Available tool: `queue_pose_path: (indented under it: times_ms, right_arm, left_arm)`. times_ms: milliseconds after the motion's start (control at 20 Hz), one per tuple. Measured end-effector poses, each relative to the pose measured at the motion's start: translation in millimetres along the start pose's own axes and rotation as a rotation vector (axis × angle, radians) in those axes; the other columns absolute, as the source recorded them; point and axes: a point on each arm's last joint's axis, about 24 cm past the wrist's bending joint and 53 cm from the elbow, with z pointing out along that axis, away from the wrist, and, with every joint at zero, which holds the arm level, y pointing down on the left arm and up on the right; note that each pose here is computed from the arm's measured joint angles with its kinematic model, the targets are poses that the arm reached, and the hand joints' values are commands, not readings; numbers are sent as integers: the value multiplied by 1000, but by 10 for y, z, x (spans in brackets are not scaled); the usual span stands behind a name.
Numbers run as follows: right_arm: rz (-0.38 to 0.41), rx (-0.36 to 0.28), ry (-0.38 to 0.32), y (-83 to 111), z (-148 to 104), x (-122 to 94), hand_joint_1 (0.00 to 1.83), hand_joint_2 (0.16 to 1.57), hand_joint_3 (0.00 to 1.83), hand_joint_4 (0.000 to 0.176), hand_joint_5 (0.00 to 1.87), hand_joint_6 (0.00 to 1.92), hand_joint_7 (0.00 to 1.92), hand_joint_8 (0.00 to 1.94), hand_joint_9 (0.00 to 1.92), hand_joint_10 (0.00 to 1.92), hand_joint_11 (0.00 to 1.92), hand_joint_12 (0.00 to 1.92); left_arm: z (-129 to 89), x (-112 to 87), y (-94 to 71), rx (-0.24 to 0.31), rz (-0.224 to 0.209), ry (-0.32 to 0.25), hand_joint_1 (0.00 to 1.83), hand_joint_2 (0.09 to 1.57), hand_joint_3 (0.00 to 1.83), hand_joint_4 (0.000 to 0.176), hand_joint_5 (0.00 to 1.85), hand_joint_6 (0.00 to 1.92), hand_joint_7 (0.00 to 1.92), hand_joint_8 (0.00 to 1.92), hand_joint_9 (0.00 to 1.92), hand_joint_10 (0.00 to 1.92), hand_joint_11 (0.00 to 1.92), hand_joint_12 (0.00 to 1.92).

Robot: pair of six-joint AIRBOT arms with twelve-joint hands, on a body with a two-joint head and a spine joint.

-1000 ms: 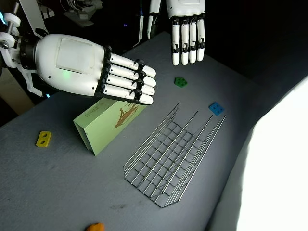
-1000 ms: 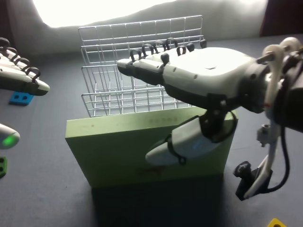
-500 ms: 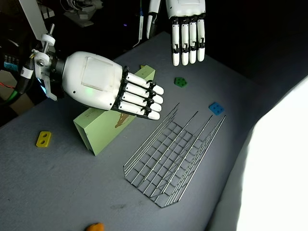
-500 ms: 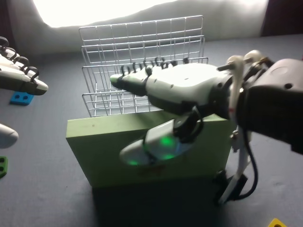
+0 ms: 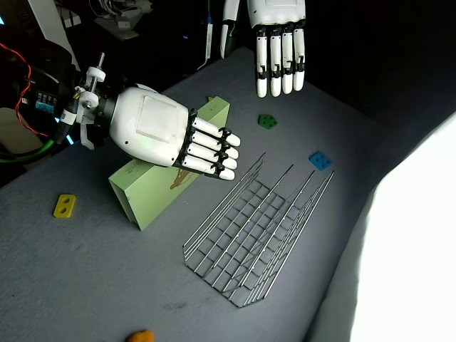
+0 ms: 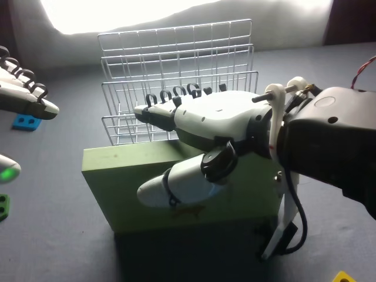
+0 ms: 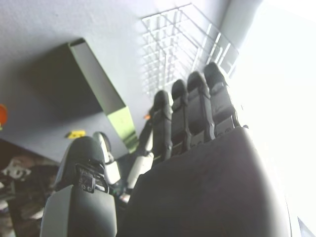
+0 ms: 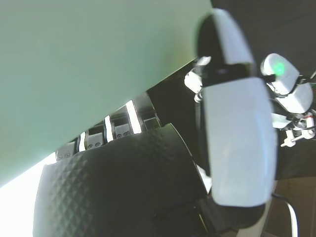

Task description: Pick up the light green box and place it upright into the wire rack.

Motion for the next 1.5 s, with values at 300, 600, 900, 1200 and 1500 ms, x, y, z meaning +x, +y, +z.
queue_pose_path:
  times_ms: [300, 600, 900, 1200, 1500]
  right_arm:
    - [-24, 3, 8, -18, 3, 38, 414, 1095, 13, 0, 238, 23, 166, 6, 142, 19, 0, 460]
    - [-32, 6, 15, -43, 0, 62, 1184, 1113, 0, 0, 600, 49, 647, 24, 609, 53, 113, 1113]
    - [-28, 4, 11, -45, -12, 29, 1185, 1191, 0, 0, 833, 1148, 851, 1295, 701, 1150, 486, 1595]
    - [22, -30, -60, 95, -156, -360, 1194, 1183, 1, 0, 818, 1146, 894, 1264, 721, 1122, 486, 1624]
    - [-4, -122, -148, 494, -379, -797, 1190, 1200, 0, 0, 793, 1157, 860, 1340, 707, 1147, 536, 1542]
  left_arm:
    - [-3, -8, 37, -6, -24, -2, 206, 1267, 2, 24, 245, 6, 190, 3, 152, 8, 0, 295]
    - [-3, -10, 44, -9, -12, -2, 221, 1270, 2, 23, 249, 1, 222, 3, 165, 3, 0, 292]
    - [-3, -11, 44, -9, -11, -3, 205, 1272, 0, 31, 234, 4, 185, 1, 151, 3, 0, 285]
    - [-6, -5, 38, -4, -50, 1, 196, 1274, 1, 33, 236, 3, 186, 0, 137, 1, 0, 241]
    - [-11, -17, 28, 0, -54, -3, 233, 1269, 0, 26, 232, 2, 193, 1, 169, 2, 0, 380]
